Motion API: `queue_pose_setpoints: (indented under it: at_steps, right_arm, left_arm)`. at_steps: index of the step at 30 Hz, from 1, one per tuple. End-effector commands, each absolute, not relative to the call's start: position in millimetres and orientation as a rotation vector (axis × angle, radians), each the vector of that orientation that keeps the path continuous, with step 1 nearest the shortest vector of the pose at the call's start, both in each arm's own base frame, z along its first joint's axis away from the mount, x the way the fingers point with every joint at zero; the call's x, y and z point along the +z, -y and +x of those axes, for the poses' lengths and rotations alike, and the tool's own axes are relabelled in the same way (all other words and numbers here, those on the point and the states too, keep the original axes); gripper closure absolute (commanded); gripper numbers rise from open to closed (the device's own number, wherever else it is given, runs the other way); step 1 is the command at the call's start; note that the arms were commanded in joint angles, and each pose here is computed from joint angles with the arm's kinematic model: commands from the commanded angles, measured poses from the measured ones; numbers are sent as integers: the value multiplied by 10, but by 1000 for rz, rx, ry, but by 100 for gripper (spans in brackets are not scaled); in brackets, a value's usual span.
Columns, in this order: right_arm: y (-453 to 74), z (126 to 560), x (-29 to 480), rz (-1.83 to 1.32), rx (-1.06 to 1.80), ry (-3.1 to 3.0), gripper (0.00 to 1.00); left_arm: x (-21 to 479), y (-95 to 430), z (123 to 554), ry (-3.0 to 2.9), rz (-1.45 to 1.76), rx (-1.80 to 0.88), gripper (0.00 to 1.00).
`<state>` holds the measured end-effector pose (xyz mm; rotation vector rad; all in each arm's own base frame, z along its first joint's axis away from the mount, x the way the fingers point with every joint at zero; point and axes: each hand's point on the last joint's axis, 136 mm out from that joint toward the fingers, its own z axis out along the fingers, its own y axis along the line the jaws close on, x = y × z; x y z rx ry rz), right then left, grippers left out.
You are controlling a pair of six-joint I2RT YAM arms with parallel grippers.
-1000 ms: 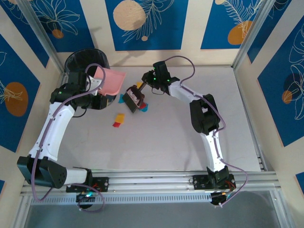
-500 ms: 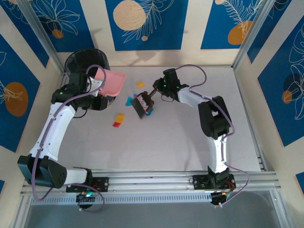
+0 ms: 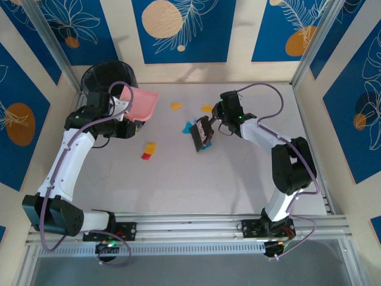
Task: Sweep away the paper scraps from the table
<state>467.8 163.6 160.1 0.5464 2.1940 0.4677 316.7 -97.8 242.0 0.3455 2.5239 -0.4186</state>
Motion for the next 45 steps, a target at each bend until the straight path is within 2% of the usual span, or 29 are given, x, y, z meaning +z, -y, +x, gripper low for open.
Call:
queue_pose_setpoints:
  at_steps: [1, 7, 12, 24, 37, 45]
  right_arm:
    - [-1587, 4603, 1831, 438, 363, -2150, 100]
    - [-2141, 4563, 2293, 217, 644, -2069, 100]
    - [-2670, 4448, 2474, 32, 885, -2045, 100]
    - [-3726, 4286, 2241, -175, 1290, -2133, 100]
    - [-4388, 4197, 1700, -226, 1356, -2266, 100]
    - [-4180, 4342, 1388, -145, 1186, -2340, 100]
  left_arm:
    - [2416, 1043, 3174, -2513, 380, -438, 100]
    - [2407, 1036, 3173, -2516, 378, -433, 100]
    - [2407, 1027, 3175, -2512, 380, -423, 100]
    - [2393, 1014, 3189, -2514, 379, -411, 100]
    - [2351, 989, 3198, -2526, 372, -392, 100]
    - [2340, 994, 3190, -2528, 378, -396, 100]
